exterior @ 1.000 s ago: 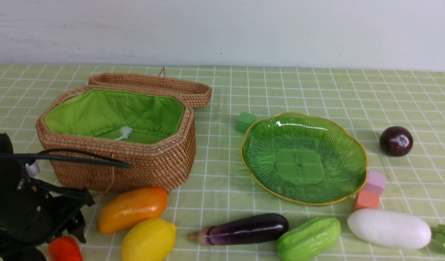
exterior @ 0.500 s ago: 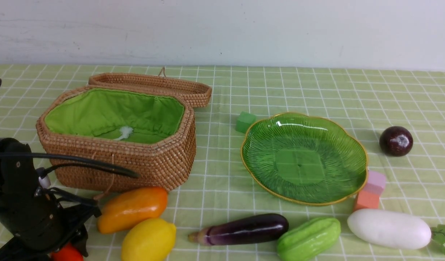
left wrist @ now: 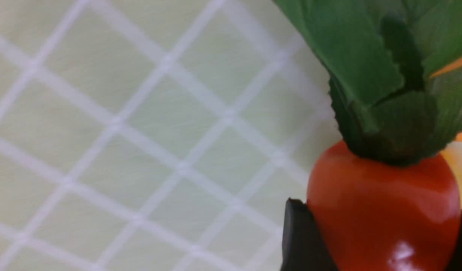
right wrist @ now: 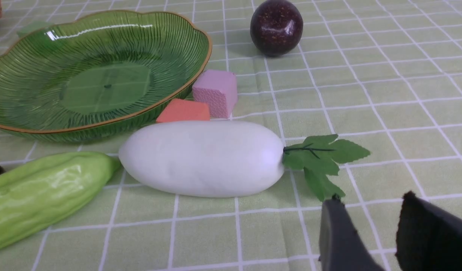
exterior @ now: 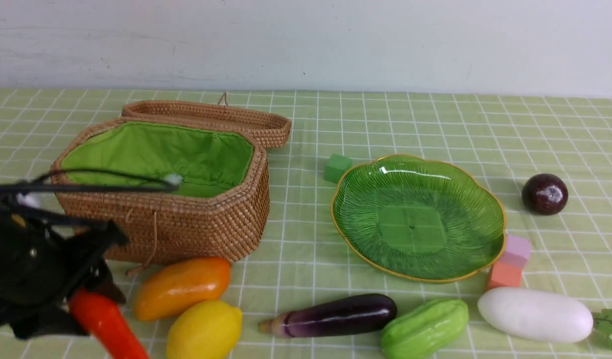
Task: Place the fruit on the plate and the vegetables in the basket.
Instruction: Use the left arm to grab a carrot and put it into the left basket, then grab a lemon with your left arm and place it on the plate on the right
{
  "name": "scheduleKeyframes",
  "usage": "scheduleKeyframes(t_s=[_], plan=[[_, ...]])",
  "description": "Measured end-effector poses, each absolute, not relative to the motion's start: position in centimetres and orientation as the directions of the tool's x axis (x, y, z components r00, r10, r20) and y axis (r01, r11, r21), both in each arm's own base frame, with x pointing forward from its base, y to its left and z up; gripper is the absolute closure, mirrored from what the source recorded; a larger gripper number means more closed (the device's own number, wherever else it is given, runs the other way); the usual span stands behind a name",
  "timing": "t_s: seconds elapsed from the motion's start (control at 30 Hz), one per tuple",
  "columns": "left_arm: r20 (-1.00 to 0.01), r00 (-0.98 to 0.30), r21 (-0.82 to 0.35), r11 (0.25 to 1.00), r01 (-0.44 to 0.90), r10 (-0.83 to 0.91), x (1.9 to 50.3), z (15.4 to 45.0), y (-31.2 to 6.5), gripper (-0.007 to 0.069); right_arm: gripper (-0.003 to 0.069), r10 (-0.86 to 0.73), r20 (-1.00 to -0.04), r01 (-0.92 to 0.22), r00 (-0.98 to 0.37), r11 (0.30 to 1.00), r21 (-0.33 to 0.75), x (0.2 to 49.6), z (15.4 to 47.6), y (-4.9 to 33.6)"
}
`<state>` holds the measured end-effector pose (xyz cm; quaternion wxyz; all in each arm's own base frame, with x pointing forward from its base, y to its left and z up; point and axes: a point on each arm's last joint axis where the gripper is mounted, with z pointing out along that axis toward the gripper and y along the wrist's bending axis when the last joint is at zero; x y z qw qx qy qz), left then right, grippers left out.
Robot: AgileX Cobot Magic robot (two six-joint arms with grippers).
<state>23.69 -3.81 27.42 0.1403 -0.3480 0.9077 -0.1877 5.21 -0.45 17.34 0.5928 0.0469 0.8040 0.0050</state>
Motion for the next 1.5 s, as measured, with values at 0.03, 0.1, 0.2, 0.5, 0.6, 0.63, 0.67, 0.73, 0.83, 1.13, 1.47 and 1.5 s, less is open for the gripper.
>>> scheduleKeyframes(t_s=[0.03,0.1,0.2,0.5,0.6,0.63,0.67,0.73,0.83,1.13,1.47,1.5], plan=[[-0.160,-0.704,-0.497,0.673,-0.549,-0.692,24.2,29.2,-4.0,0.0246,0.0417,0.081,-0.953,0.069,-0.293,0.996,0.064,5.2,17.3,-0.4],[-0.222,-0.672,-0.586,0.647,-0.488,-0.707,25.2,32.0,-4.2,0.0246,0.0417,0.081,-0.953,0.069,-0.293,0.996,0.064,5.2,17.3,-0.4],[-0.315,-0.593,-0.706,0.601,-0.375,-0.741,28.0,36.4,-4.4,0.0246,0.0417,0.081,-0.953,0.069,-0.293,0.996,0.064,5.2,17.3,-0.4],[-0.296,-0.557,-0.735,0.557,-0.386,-0.776,37.8,35.0,-5.1,0.0246,0.0417,0.081,-0.953,0.069,-0.293,0.996,0.064,5.2,17.3,-0.4],[-0.259,-0.574,-0.710,0.556,-0.432,-0.777,39.4,32.8,-5.3,0.0241,0.0417,0.081,-0.953,0.069,-0.293,0.996,0.064,5.2,17.3,-0.4],[-0.248,-0.581,-0.700,0.558,-0.445,-0.775,39.7,32.2,-5.3,0.0226,0.0417,0.081,-0.953,0.069,-0.293,0.996,0.064,5.2,17.3,-0.4],[-0.244,-0.584,-0.697,0.559,-0.450,-0.774,39.8,32.0,-5.4,0.0218,0.0417,0.081,-0.953,0.069,-0.293,0.996,0.064,5.2,17.3,-0.4],[-0.238,-0.597,-0.676,0.573,-0.464,-0.766,40.0,31.3,-5.4,0.0114,0.0417,0.081,-0.953,0.069,-0.293,0.996,0.064,5.2,17.3,-0.4],[-0.266,-0.602,-0.656,0.599,-0.459,-0.753,39.9,31.3,-5.2,0.0006,0.0417,0.081,-0.953,0.069,-0.293,0.996,0.064,5.2,17.3,-0.4],[-0.390,-0.717,-0.497,0.787,-0.365,-0.578,36.9,33.8,-4.4,-0.0007,0.0417,0.081,-0.953,0.069,-0.293,0.996,0.064,5.2,17.3,-0.4],[-0.350,-0.933,-0.288,0.938,0.191,0.083,28.9,36.1,-12.1,0.0115,0.0417,0.081,-0.953,0.069,-0.293,0.996,0.064,5.2,17.3,-0.4],[-0.326,-0.937,-0.270,0.937,0.222,0.128,28.1,35.5,-13.0,0.0115,0.0417,0.081,-0.953,0.069,-0.293,0.996,0.064,5.2,17.3,-0.4]])
